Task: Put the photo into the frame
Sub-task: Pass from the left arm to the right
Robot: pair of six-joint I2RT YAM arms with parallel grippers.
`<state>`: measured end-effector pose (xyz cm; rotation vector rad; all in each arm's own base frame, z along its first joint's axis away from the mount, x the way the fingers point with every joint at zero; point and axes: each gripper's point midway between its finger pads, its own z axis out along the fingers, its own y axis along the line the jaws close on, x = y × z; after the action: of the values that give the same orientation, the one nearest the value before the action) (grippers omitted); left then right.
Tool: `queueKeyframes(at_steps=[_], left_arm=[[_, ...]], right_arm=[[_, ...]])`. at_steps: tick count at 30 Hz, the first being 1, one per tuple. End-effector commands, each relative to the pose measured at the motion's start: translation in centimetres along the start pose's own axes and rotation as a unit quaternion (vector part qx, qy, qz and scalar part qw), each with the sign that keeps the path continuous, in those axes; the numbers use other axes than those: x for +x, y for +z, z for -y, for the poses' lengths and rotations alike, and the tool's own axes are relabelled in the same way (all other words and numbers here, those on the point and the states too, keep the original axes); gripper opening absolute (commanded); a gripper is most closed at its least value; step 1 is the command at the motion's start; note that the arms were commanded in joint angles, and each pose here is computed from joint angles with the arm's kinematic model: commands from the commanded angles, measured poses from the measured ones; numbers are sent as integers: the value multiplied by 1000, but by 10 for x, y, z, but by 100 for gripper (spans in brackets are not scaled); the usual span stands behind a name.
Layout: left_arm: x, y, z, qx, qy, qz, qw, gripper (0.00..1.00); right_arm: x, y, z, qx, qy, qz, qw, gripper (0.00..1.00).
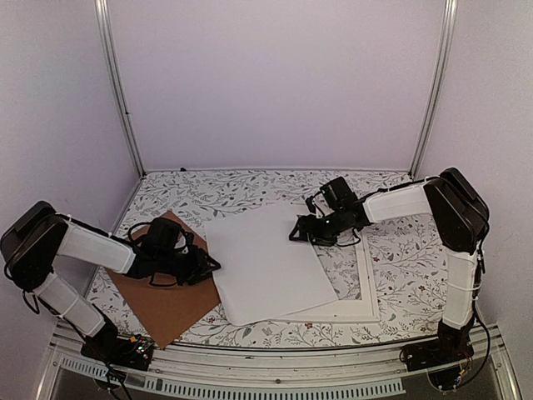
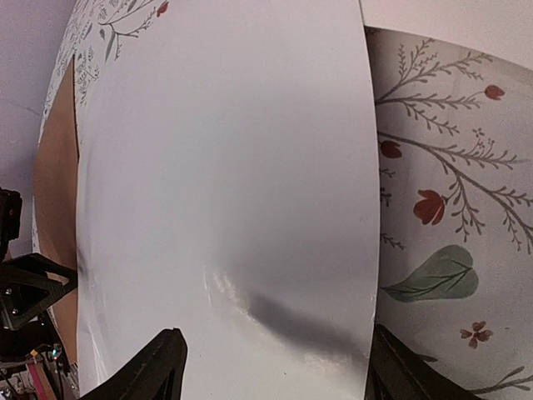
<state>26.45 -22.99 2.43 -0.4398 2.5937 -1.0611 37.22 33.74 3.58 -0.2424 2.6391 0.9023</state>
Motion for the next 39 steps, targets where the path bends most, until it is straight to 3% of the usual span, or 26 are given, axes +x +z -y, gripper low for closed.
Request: queueKeyframes(at_steps=[1, 20, 39], left_arm=[[9, -6, -2, -5, -7, -5, 1000, 41], [3, -8, -27, -65, 4, 20, 998, 39], [-1, -9, -40, -101, 10, 32, 994, 38]], right_arm=[[6, -10, -10, -20, 10, -7, 1000, 74], [10, -28, -41, -93, 8, -17, 995, 46], [7, -48, -45, -124, 22, -7, 992, 43]])
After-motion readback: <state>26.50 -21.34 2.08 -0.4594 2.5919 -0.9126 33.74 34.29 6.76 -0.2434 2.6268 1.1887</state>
